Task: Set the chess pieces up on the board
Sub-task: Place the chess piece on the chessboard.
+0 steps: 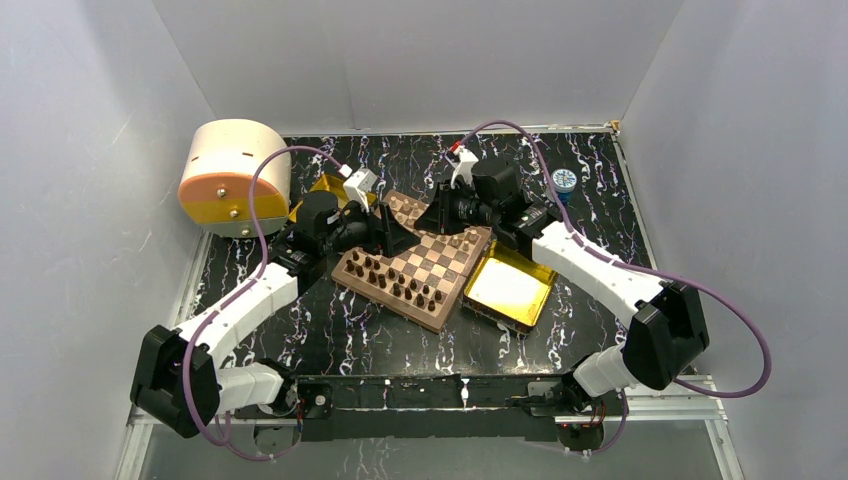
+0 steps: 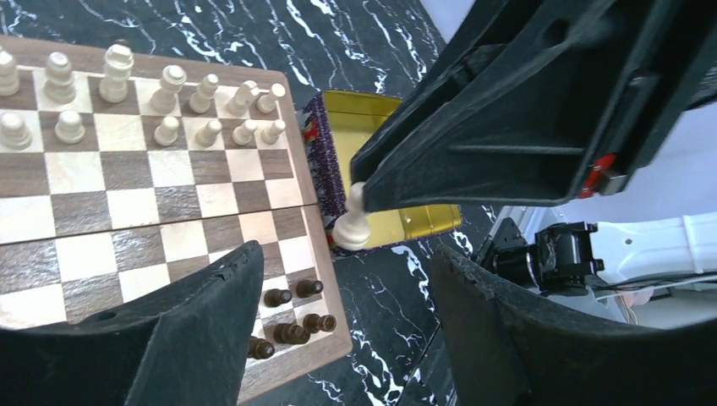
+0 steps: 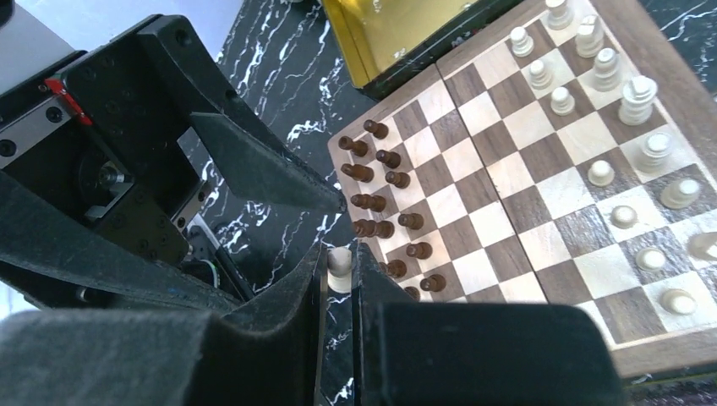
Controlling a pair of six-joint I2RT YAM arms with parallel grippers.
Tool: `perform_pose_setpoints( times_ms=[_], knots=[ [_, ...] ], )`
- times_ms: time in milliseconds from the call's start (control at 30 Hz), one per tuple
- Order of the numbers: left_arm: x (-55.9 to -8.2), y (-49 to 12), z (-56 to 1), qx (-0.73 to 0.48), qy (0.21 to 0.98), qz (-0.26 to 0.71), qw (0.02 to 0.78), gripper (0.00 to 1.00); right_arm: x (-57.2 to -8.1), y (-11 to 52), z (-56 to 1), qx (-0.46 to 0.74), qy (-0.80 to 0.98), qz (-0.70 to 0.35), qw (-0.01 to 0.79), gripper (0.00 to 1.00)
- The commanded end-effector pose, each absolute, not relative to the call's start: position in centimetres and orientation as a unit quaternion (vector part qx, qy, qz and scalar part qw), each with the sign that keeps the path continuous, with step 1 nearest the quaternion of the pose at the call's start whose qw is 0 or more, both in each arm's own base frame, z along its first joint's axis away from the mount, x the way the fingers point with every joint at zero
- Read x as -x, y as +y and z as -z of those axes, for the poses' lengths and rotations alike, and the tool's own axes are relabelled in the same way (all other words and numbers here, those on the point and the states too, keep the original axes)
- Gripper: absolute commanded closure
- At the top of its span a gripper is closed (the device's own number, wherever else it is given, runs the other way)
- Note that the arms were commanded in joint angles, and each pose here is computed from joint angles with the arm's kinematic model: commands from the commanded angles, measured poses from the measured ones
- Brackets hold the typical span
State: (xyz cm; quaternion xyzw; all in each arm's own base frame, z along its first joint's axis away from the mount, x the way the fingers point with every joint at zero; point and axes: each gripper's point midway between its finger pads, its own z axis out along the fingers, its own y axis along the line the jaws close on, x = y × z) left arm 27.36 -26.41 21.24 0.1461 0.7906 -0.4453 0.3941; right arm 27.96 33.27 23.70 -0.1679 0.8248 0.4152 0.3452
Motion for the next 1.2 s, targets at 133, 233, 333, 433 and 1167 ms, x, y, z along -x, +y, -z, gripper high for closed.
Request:
perform_pose_setpoints(
  times_ms=[133,233,333,433,1167],
  knots=[
    [-26.7,-27.6,-23.9,-0.191,0.74,0.483,0.427,0.34,-26.5,34.3,-27.5,0.169,0.779,-0.486,0.358,0.81],
    [-26.8,-27.6,-23.2,-0.194,0.744,0.479,0.424,0.37,-26.3,34.6,-28.1,0.17,0.769,-0.502,0.358,0.81],
    [-26.8,-27.6,-22.8,-0.197,0.744,0.477,0.424,0.4,-26.1,34.7,-28.2,0.169,0.766,-0.508,0.354,0.8],
    [-26.8,-27.6,-22.8,-0.2,0.742,0.476,0.427,0.45,-26.1,34.7,-28.5,0.169,0.764,-0.51,0.357,0.81],
    [-24.0,-26.9,-21.5,-0.364,0.698,0.436,0.437,0.87,-21.7,34.0,-26.5,0.191,0.791,-0.526,0.247,0.71]
  ],
)
